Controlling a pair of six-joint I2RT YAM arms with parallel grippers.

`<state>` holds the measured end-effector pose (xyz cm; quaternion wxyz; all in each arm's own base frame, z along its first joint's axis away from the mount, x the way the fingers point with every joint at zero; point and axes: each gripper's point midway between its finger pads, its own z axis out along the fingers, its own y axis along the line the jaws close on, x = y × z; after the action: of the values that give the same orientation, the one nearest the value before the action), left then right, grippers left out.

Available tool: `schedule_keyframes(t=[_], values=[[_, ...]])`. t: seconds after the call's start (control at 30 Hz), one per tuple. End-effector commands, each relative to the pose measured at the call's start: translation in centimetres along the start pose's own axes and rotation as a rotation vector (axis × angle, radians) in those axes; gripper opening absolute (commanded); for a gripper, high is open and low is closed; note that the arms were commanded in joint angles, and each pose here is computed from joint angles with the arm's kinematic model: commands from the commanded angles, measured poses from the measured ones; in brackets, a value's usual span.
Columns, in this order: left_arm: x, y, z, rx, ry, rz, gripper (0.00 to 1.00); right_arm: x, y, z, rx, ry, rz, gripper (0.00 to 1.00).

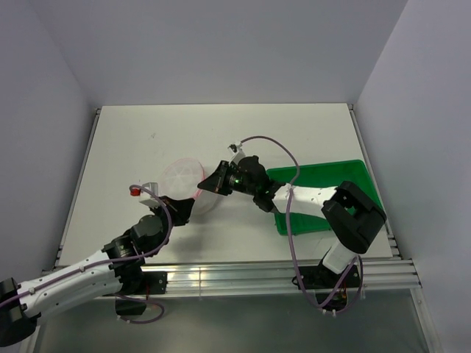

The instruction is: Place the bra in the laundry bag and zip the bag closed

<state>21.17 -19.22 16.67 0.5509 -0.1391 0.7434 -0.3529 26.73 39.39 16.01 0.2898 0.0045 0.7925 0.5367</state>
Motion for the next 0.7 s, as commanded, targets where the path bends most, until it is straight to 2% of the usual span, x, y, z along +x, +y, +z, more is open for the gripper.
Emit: schedule_keyframes(t=[0.0,0.23,0.37,0.67], values=[[-1.4,-0.6,-0.7,0.0,-0.018,0.006,0.0,-3.5,0.4,0.5,0.005,-0.099,-0.028,0.01],[-1.9,2.3,-2.3,-0.106,-0.013,0.019,0.0,-5.4,-1.1,0.4,0.038,-0.12,-0.039,0.0],[-2.8,3.9,-2.9,-0.182,-0.049,0.015,0.0,-5.9,-1.7,0.8,0.046,-0.111,-0.05,0.0],[-6.5,3.8,-3.5,-0.242,-0.159,0.038,0.0,-5.4,-2.2,2.1,0.052,-0.052,-0.065,0.0]])
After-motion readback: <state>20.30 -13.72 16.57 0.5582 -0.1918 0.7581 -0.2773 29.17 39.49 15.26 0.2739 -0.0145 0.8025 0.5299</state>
